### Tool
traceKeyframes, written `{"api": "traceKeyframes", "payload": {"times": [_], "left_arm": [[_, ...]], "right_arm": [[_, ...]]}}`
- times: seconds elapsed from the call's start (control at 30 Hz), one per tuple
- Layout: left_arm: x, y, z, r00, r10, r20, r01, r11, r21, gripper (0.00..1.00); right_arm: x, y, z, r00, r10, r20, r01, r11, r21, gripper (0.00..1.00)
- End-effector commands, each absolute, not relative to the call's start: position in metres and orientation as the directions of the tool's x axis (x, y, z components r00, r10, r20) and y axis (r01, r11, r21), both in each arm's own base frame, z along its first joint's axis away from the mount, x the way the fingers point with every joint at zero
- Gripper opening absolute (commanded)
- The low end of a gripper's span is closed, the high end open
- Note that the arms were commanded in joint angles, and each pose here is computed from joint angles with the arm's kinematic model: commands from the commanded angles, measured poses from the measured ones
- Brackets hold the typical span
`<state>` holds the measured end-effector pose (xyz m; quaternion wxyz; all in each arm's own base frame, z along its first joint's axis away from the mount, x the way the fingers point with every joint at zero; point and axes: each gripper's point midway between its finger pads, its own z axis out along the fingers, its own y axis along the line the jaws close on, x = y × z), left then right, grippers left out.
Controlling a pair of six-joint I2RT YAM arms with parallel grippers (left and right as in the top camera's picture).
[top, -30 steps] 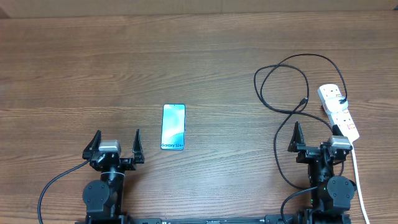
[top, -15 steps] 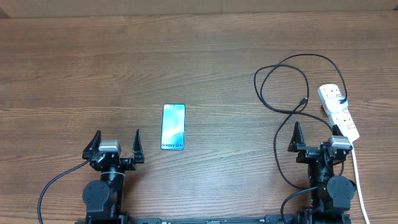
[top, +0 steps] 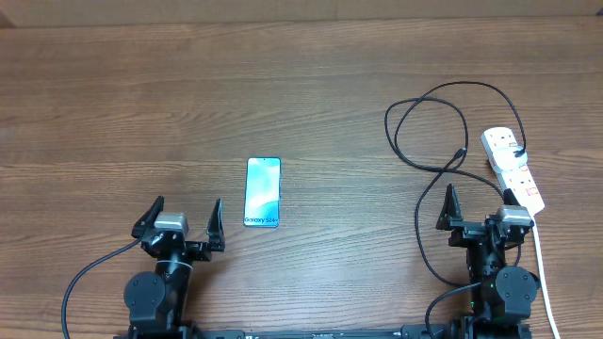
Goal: Plug charger to phone and switch on socket
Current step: 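Move the left gripper over the Galaxy phone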
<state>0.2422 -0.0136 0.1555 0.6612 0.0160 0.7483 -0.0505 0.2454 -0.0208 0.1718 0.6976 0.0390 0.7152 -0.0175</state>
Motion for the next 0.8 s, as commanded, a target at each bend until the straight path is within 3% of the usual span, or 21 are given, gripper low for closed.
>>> {"api": "traceKeyframes", "payload": {"times": [0.0,0.2,0.4,0.63,0.77], "left_arm": [[0.235,-0.021,0.181,-0.116,-0.111,-0.987,0.127,0.984,-0.126,0.99],[0.231,-0.038,0.212,-0.171,-0.121,-0.978,0.217,0.963,-0.157,1.0],[0.248,-0.063,0.241,-0.311,-0.163,-0.937,0.332,0.905,-0.267,1.0],[0.277,-0.074,0.26,-0.59,-0.151,-0.793,0.272,0.888,-0.371,1.0],[0.285,-0.083,0.258,-0.74,-0.087,-0.667,0.203,0.917,-0.344,1.0]], "right_arm": [[0.246,-0.019,0.169,-0.024,0.019,-1.0,0.069,0.997,0.017,1.0],[0.246,-0.019,0.169,-0.024,0.019,-1.0,0.069,0.997,0.017,1.0],[0.246,-0.019,0.169,-0.023,0.019,-1.0,0.069,0.997,0.017,1.0],[0.246,-0.019,0.169,-0.023,0.019,-1.0,0.069,0.997,0.017,1.0],[0.246,-0.019,0.169,-0.024,0.019,-1.0,0.069,0.997,0.017,1.0]]}}
